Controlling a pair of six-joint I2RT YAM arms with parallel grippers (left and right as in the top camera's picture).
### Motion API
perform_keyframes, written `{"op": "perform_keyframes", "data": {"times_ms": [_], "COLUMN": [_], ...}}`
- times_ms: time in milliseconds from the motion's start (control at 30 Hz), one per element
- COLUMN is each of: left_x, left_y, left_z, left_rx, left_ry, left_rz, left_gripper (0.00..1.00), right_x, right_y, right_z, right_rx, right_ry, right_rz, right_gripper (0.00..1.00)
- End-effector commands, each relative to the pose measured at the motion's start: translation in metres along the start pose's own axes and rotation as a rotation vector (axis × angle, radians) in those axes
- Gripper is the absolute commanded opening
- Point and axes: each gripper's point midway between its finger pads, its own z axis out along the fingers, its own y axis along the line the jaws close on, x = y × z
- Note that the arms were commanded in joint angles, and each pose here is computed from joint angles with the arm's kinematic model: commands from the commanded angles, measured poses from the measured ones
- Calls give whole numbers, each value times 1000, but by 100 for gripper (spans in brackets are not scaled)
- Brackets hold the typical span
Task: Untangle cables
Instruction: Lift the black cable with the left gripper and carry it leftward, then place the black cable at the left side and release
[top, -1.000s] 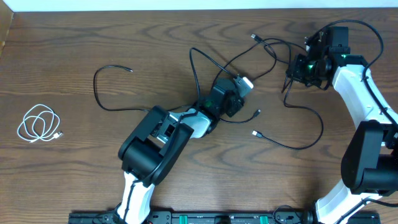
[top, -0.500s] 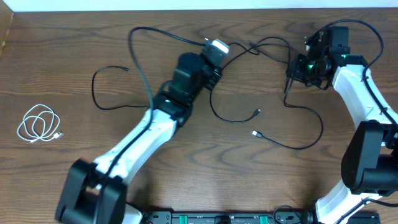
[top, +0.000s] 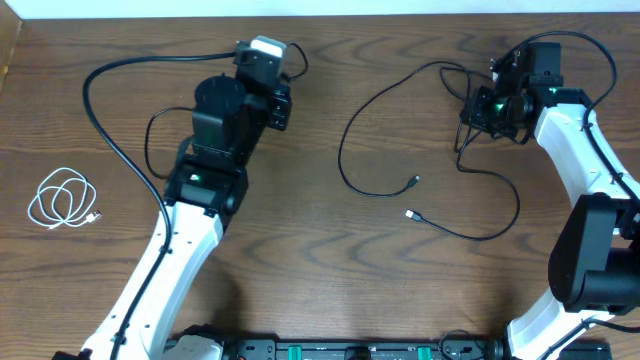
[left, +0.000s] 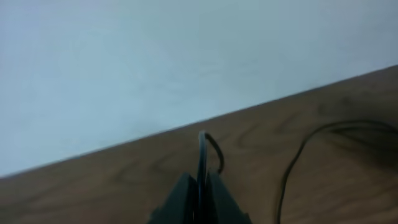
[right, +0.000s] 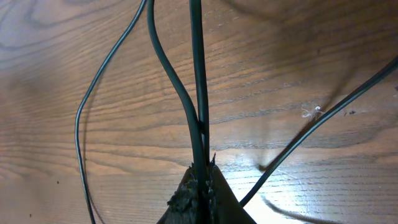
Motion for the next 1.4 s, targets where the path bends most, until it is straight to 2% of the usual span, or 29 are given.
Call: {"op": "perform_keyframes", "data": {"times_ms": [0, 233, 567, 667, 867, 1367], "left_x": [8, 58, 118, 135, 145, 166], "left_y": [42, 150, 261, 287, 328, 395], "left_z": [-3, -25, -52, -58, -78, -158], "left_rx": [-114, -444, -696, -768, -878, -1092], "left_ry": [27, 184, 260, 254, 171, 125], "left_rz": [-43, -109, -268, -334, -454, -525], "left_gripper": [8, 8, 8, 8, 8, 9], "right_x": [-7, -7, -7, -6, -5, -3], "right_y": [5, 5, 5, 7, 6, 5], "right_z": [-6, -6, -6, -6, -6, -6], "right_rx": [0, 0, -1, -8, -7, -4], "right_ry": [-24, -25, -24, -21, -15, -5], "right_rz": [-23, -23, -24, -24, -22, -18], "right_gripper": [1, 1, 1, 1, 1, 1]}}
